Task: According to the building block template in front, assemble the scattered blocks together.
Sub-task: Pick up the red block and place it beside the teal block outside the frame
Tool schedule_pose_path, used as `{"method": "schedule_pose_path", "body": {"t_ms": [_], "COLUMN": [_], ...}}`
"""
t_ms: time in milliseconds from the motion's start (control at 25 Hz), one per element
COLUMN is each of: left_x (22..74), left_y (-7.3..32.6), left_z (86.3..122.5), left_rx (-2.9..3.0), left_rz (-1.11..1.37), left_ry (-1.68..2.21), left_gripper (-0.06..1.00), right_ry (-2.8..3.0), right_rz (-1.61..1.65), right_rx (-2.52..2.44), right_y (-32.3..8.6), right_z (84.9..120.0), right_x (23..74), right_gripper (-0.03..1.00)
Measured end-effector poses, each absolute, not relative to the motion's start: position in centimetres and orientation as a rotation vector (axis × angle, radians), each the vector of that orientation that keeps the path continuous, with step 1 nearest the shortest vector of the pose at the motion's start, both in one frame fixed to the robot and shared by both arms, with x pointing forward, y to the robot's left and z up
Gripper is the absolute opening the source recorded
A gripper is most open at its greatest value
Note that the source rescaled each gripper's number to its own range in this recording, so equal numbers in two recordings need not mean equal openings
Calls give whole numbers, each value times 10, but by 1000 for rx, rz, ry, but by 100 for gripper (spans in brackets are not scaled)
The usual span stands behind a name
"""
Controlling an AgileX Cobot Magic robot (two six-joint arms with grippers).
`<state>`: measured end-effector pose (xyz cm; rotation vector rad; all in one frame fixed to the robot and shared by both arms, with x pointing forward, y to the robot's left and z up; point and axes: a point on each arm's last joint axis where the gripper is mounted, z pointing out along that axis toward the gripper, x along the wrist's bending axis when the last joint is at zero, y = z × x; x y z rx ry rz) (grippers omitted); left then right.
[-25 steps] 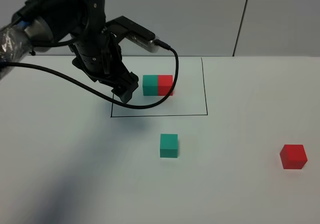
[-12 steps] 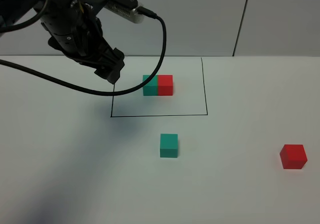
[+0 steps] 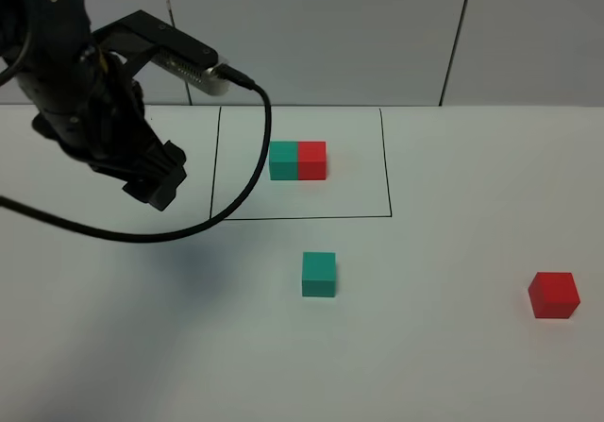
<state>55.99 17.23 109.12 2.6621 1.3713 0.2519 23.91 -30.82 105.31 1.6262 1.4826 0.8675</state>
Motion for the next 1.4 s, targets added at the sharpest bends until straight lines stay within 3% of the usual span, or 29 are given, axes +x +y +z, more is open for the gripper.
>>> {"method": "schedule_pose_path", "body": {"t_ms": [920,1400], "left_x": [393,321], "left_y": [244,287], "left_z": [1083,1084], "left_rx": [2478,2184], "left_rz": [428,543], "left_ry": [1389,1653], "left_gripper": [86,86], "right_ry": [1483,1483], "right_rz": [867,867], "right_rx": [1626,1626], "right_y": [-308,-308], "right_z": [1053,1053], "right_x": [239,239], "right_gripper": [57,57]}}
